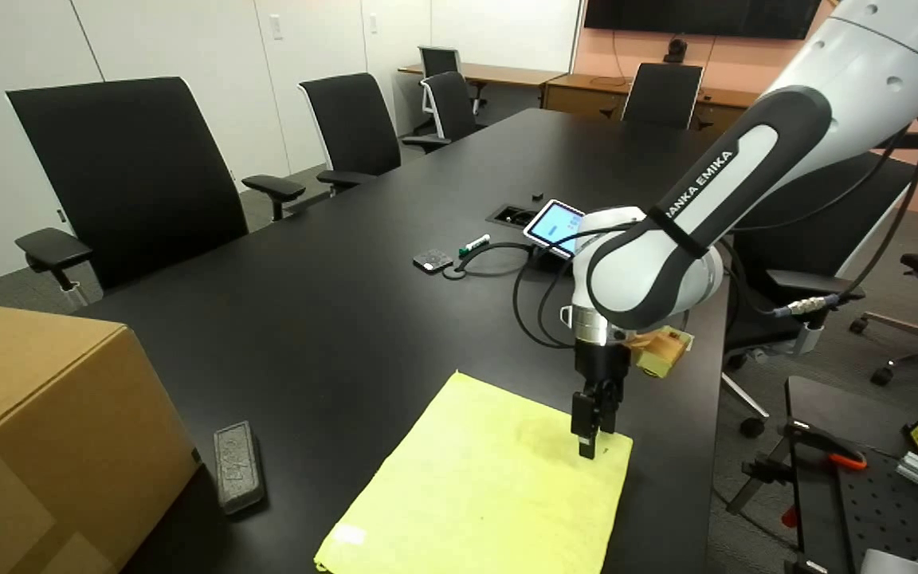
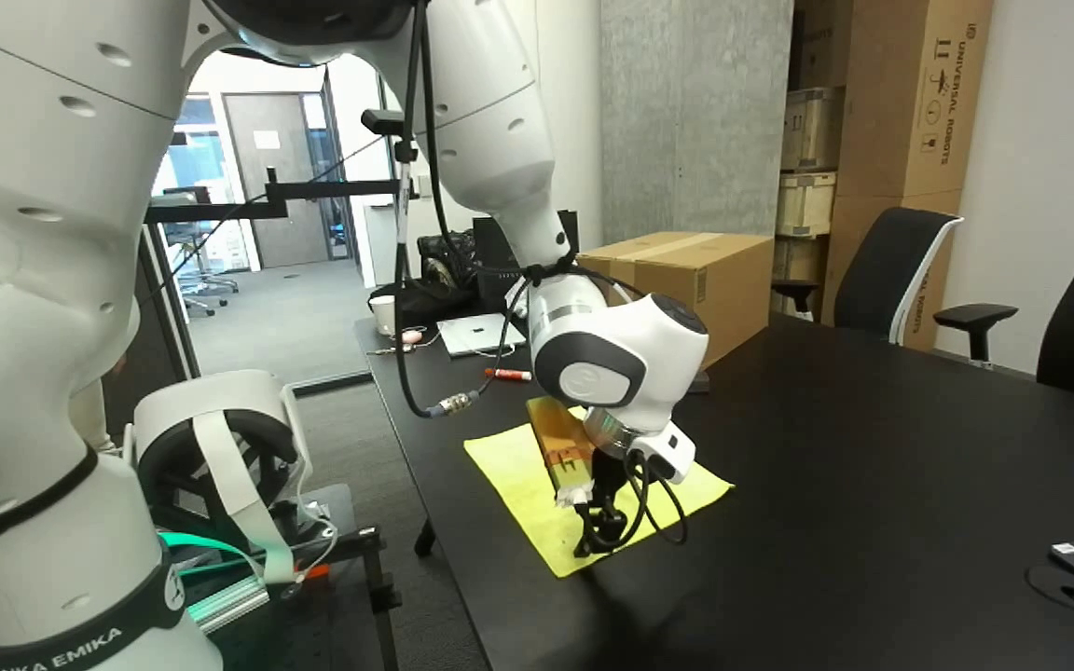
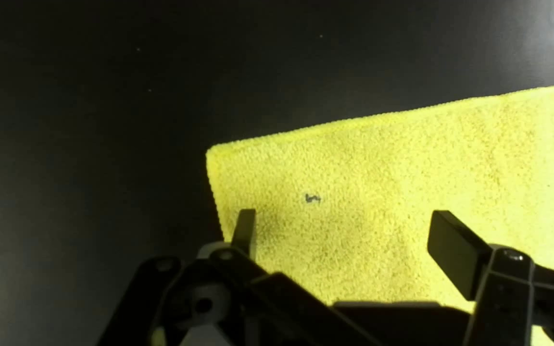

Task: Fold the towel

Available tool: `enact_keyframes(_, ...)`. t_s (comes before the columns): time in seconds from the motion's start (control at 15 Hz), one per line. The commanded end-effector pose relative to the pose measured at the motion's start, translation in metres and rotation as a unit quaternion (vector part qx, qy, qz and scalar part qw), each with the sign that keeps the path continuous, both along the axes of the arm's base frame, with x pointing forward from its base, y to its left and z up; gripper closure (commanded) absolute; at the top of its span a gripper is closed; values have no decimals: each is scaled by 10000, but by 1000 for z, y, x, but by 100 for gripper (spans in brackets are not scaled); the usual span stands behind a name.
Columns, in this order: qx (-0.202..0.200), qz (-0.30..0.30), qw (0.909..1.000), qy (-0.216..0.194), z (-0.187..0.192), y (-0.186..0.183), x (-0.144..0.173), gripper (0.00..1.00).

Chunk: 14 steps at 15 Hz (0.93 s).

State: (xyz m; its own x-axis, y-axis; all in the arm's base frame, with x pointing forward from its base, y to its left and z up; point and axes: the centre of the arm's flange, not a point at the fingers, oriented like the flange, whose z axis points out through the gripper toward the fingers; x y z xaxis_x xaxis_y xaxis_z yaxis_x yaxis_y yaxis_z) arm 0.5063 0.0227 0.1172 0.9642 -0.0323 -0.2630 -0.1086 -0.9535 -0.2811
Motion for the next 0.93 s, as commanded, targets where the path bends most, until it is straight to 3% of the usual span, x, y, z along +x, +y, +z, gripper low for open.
enact_keyframes(0.0,146,187,9996,127,5,-4,10,9)
enact_keyframes(0.33,222,208,9993,237,4,-8,13,10)
enact_keyframes(0.67,110,114,9994,322,-12,-14,14,0)
enact_keyframes(0.87,86,116,9992,368,-20,-13,16,2)
